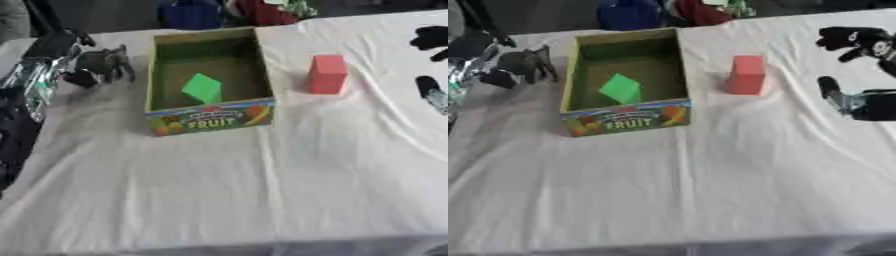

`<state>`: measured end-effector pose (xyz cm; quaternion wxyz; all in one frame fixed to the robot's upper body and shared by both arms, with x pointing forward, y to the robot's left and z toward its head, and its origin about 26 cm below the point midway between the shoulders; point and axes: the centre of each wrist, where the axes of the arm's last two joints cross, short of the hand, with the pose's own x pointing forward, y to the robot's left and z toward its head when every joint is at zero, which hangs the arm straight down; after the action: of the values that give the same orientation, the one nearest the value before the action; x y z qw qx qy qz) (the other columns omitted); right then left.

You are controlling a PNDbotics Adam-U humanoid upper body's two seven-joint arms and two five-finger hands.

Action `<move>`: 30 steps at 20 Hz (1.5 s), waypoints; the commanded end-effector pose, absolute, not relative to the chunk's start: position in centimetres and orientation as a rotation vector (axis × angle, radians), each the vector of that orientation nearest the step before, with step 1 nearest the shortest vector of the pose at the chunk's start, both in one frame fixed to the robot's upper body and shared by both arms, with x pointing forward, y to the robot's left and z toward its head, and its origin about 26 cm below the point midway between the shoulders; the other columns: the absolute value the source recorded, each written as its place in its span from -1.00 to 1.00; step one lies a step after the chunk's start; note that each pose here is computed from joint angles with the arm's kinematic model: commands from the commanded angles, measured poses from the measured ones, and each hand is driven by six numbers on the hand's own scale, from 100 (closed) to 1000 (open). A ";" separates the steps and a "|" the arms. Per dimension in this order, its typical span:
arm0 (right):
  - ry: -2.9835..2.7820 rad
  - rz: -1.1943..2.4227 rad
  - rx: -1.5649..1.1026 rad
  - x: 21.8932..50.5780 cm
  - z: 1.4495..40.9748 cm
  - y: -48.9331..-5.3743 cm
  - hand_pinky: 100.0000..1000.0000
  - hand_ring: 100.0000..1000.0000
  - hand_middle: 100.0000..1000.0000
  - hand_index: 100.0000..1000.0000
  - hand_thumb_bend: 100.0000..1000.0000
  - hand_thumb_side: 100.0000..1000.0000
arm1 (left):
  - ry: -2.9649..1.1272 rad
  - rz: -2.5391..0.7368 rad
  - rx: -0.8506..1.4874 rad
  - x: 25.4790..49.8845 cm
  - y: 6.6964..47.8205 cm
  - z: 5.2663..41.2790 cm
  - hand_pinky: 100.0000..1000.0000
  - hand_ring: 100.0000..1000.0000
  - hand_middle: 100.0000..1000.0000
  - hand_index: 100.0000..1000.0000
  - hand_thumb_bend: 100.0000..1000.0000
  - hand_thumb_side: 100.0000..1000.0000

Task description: Pick up objects on the table and place them in the box.

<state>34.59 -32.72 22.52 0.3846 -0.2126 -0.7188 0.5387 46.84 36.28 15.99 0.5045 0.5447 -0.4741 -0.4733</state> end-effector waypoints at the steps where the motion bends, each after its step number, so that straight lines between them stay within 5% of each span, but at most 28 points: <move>1: -1.848 1.385 -0.555 34.5 23.5 -32.7 0.54 0.75 0.68 1.00 -1.00 -0.39 | -1.144 -1.108 1.368 47.0 37.0 17.6 0.48 0.46 0.47 0.59 -0.37 -0.54; 6: -1.847 1.388 -0.551 34.5 23.4 -32.5 0.54 0.75 0.68 1.00 -1.00 -0.42 | -1.112 -1.095 1.373 46.9 37.3 17.3 0.43 0.41 0.44 0.58 -0.42 -0.55; 13: -1.843 1.384 -0.552 34.6 23.3 -32.6 0.54 0.75 0.67 1.00 -1.00 -0.33 | -1.091 -1.069 1.425 46.8 37.5 16.7 0.11 -0.34 -0.39 -0.08 -0.92 -0.44; 15: -1.843 1.383 -0.554 34.6 23.3 -32.6 0.54 0.75 0.67 1.00 -1.00 -0.35 | -1.106 -1.055 1.434 46.8 37.5 16.9 0.08 -0.43 -0.50 -0.20 -0.89 -0.48; 30: -1.825 1.373 -0.569 34.6 23.1 -33.4 0.54 0.75 0.67 1.00 -1.00 -0.38 | -1.501 -1.150 1.443 45.5 33.4 26.4 0.08 -0.46 -0.57 -0.29 -0.87 -0.42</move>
<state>34.75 -32.76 21.89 0.3933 -0.2064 -0.7176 0.5365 46.11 33.11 23.19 0.4059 0.5466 -0.5729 -0.4564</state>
